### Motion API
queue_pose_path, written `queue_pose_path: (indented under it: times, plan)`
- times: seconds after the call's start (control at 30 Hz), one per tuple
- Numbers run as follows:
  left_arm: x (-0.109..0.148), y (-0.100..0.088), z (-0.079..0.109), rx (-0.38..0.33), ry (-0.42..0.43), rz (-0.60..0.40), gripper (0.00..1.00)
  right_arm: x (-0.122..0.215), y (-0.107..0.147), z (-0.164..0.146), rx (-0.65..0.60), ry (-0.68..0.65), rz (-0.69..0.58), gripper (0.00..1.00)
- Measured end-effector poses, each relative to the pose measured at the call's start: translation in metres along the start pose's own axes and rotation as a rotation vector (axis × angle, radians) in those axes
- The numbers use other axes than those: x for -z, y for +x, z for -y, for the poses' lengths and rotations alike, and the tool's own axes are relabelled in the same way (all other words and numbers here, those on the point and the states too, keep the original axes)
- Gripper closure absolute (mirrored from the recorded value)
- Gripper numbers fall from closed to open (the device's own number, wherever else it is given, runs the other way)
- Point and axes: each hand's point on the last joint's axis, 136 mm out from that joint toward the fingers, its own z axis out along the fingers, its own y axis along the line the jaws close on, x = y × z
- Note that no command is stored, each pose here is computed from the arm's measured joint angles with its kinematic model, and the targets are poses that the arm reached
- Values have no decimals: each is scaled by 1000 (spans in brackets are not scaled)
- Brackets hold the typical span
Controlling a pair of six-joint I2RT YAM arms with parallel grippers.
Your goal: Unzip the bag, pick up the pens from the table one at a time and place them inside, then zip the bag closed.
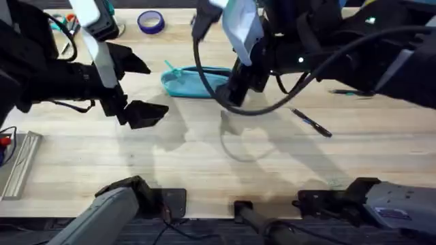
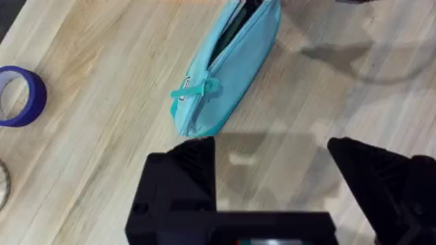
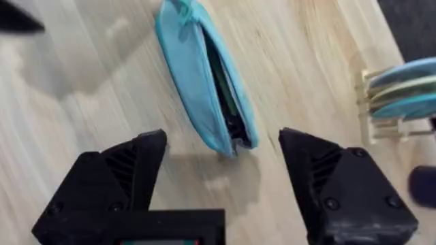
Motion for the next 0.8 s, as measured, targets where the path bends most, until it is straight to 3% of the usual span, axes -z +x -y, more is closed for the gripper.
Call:
queue_pose_path:
  times: [0.37,0.4,0.5,0.63,0.67,0.8]
  plan:
    - [0,0,0,0,0,0,7,0,8,-2,130,-8,-34,5]
    - [0,0,0,0,0,0,7,0,8,-2,140,-9,-35,47]
    - [0,0,0,0,0,0,7,0,9,-3,145,-10,-37,335]
    - [0,0,0,0,0,0,7,0,10,-3,142,-14,-42,891]
    - [0,0,0,0,0,0,7,0,11,-4,130,-15,-44,953]
    - [0,0,0,0,0,0,7,0,11,-3,45,-12,-44,972]
